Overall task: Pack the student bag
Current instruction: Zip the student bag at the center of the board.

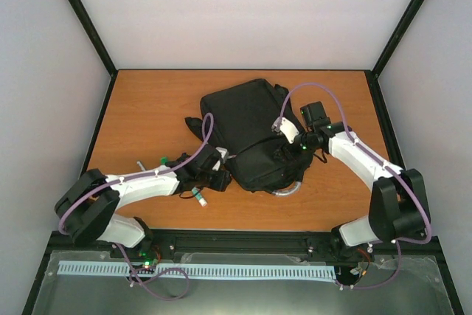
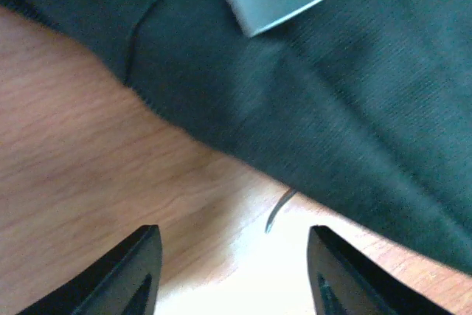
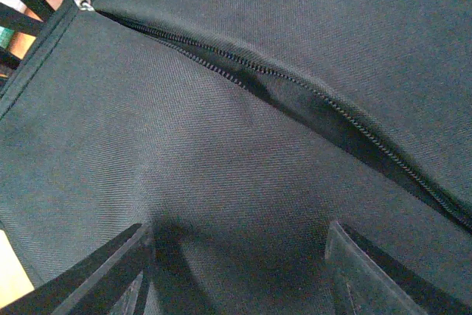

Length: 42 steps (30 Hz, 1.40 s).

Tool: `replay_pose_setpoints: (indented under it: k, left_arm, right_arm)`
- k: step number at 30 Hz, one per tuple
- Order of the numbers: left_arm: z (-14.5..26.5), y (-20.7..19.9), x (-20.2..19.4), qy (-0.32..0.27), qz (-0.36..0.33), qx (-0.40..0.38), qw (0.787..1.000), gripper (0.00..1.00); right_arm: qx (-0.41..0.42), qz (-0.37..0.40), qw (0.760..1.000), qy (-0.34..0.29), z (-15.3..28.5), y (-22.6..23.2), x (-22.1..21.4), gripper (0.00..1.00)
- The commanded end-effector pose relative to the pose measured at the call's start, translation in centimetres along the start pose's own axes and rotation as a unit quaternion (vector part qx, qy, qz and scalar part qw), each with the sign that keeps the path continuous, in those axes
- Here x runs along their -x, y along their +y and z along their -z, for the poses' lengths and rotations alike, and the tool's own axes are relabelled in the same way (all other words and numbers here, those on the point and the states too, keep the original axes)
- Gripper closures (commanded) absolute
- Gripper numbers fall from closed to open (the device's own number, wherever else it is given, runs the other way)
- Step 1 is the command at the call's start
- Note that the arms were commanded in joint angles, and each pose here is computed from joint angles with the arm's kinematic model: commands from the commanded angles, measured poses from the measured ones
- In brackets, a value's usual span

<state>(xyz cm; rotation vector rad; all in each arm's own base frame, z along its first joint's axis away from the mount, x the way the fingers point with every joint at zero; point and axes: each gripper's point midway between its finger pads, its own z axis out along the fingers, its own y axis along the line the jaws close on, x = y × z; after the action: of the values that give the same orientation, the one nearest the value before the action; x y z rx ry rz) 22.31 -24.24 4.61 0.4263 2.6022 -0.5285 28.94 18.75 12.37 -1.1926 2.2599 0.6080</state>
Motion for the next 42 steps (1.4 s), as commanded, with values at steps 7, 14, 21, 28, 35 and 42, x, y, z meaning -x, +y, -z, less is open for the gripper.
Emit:
replay_pose_setpoints:
  k: [7,14,21,28,35,42]
  left_arm:
    - [-0.8,-2.8,3.2,-0.048,-0.021,-0.057,0.997,0.65]
    - [-0.3,-2.2,2.9,-0.053,-0.025,-0.046,0.997,0.96]
    - [0.1,-2.3,1.7,-0.046,-0.027,-0.058,0.997,0.99]
    - [0.7,-5.1,-0.1,-0.023,-0.061,-0.114,0.991,0.99]
    - [0.2,-9.0,-0.8,-0.010,-0.100,-0.145,0.984,0.99]
    - [0.6,-14.1,-0.7,-0.017,-0.148,-0.193,0.970,0.99]
  right_arm:
    - [0.012,-0.009,1.000,0.010,-1.3,0.0,-0.6,0.36]
    - [0.007,-0.013,1.000,0.018,-1.7,-0.5,-0.9,0.37]
    - [0.007,-0.023,0.999,0.026,-2.3,-0.8,-1.3,0.38]
    - [0.009,-0.040,0.998,0.048,-3.3,-1.2,-2.3,0.38]
    - [0.013,-0.048,0.997,0.060,-3.9,-1.4,-2.8,0.39]
    - [0.002,-0.053,0.996,0.067,-4.1,-1.9,-3.0,0.39]
